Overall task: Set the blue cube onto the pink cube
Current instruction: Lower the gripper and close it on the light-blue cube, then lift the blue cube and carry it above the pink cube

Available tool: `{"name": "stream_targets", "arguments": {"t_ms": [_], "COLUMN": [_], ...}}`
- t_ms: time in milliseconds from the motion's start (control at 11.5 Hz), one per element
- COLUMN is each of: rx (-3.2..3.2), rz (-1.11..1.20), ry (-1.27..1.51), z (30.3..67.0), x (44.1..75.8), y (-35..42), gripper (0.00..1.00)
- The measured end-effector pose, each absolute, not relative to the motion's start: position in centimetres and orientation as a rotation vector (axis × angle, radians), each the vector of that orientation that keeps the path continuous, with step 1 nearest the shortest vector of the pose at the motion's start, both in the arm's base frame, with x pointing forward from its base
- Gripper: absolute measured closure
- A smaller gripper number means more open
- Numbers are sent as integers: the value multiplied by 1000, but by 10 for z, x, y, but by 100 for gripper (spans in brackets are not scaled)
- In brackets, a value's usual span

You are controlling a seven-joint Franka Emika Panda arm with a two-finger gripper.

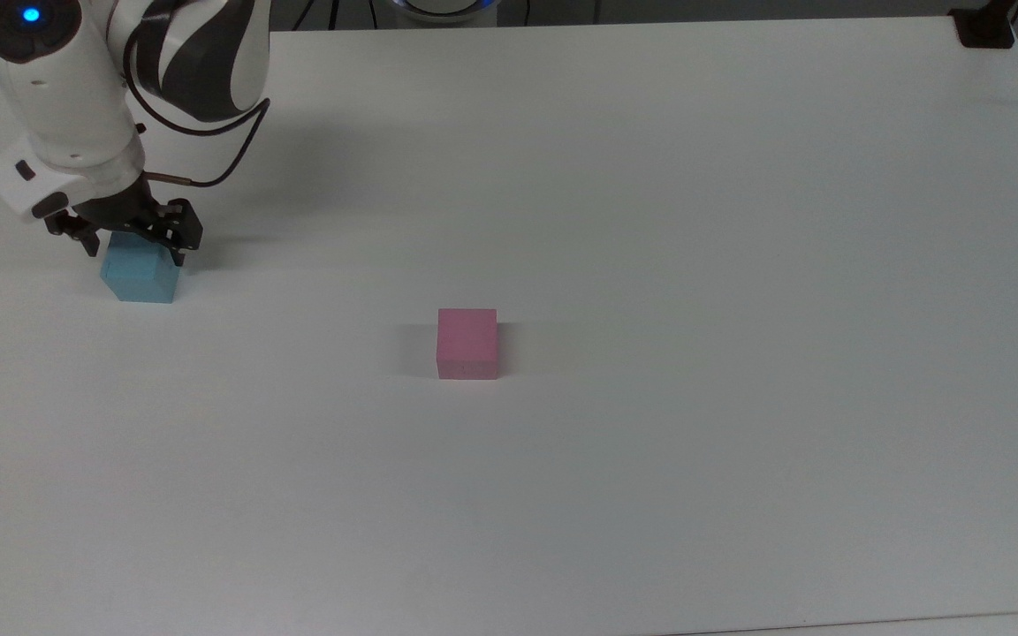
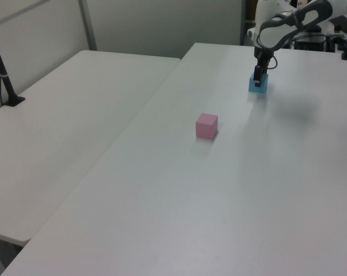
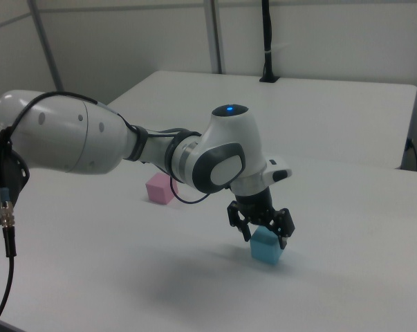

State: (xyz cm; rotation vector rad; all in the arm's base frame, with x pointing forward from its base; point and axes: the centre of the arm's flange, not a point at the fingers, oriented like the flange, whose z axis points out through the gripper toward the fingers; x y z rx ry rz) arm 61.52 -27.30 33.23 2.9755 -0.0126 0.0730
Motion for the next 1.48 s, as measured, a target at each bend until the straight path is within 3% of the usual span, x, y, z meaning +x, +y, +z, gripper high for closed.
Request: {"name": "stream_targets", "arguments": {"t_ms": [87, 261, 522, 871, 1219, 1480], "rx": [2983, 2993, 3025, 3089, 3112, 3121], "rz": [68, 86, 117, 127, 138, 158], "ry": [-19, -87, -133, -127, -152, -157], "z": [328, 328, 353, 437, 435, 432], "x": [617, 623, 636, 646, 660, 674], "y": [-267, -254, -212, -101, 14, 40], "gripper": [6, 40, 42, 42, 42, 42]}}
